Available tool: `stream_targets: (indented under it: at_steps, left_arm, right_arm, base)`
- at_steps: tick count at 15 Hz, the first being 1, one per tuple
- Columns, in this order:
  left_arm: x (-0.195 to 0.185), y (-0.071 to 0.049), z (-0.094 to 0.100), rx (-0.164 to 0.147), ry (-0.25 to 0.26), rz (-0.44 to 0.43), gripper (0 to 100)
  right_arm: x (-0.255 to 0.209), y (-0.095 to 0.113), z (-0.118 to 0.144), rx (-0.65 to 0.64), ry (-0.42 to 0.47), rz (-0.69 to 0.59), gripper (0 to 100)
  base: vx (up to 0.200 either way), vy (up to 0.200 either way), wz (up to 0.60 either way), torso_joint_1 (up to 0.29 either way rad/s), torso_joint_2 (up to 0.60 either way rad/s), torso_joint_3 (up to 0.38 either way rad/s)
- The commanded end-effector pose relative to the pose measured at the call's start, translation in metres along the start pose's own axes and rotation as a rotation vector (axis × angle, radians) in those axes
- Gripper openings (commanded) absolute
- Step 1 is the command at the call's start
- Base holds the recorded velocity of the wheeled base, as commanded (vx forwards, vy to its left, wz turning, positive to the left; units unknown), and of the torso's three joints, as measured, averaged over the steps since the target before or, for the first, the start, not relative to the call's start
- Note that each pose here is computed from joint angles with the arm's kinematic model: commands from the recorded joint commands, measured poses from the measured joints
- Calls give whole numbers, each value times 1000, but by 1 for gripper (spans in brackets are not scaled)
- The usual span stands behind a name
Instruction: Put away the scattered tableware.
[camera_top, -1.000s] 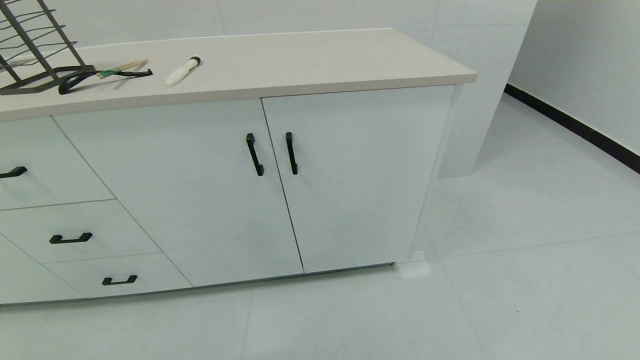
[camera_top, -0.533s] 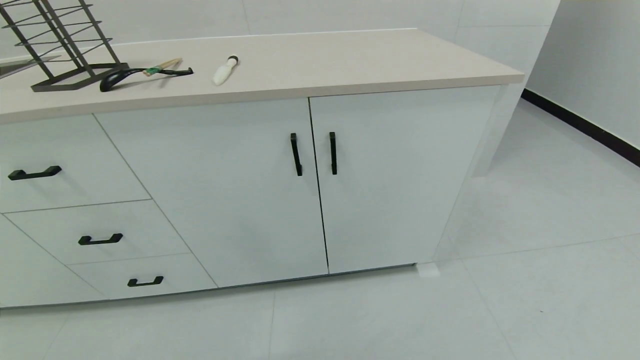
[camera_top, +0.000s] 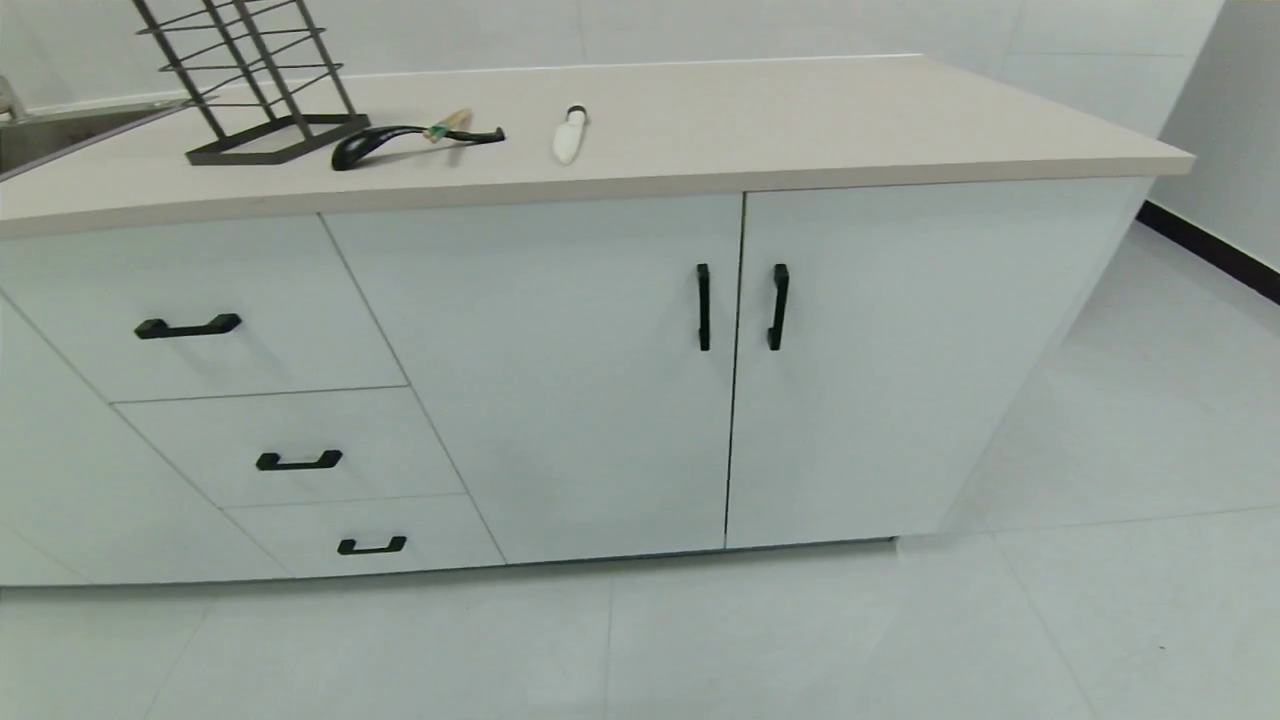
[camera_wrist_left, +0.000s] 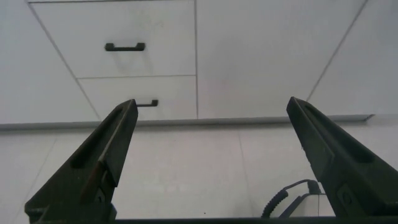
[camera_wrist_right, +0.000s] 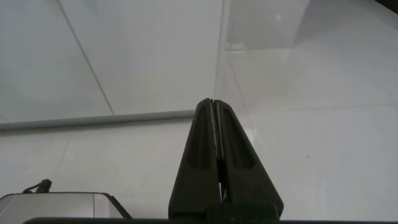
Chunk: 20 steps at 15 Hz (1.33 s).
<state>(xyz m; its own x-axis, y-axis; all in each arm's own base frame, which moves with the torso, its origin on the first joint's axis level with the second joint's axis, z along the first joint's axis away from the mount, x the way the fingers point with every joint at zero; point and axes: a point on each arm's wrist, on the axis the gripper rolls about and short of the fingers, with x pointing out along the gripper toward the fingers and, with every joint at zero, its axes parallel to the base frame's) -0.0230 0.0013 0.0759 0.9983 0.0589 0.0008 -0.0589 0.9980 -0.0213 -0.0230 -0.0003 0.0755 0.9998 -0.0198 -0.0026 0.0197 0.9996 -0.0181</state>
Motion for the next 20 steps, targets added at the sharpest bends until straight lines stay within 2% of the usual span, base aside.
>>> stream_targets:
  at_steps: [1,3,6,11,20]
  left_arm:
    - [0,0,0,0,1,1,100]
    - [0,0,0,0,-1,1,100]
    - [0,0,0,-6,-1,4,100]
    - [0,0,0,-8,1,6,100]
    - [0,0,0,-14,-1,9,100]
  right_arm:
    - [0,0,0,1,2,0,0]
    - [0,0,0,1,2,0,0]
    - [0,0,0,1,2,0,0]
    - [0,0,0,3,-1,0,0]
    - [0,0,0,4,1,0,0]
  base:
    - [0,0,0,0,0,0]
    - [0,0,0,0,0,0]
    - [200,0,0,2,4,6]
    - [200,200,0,2,-1,3]
    - [0,200,0,1,3,1]
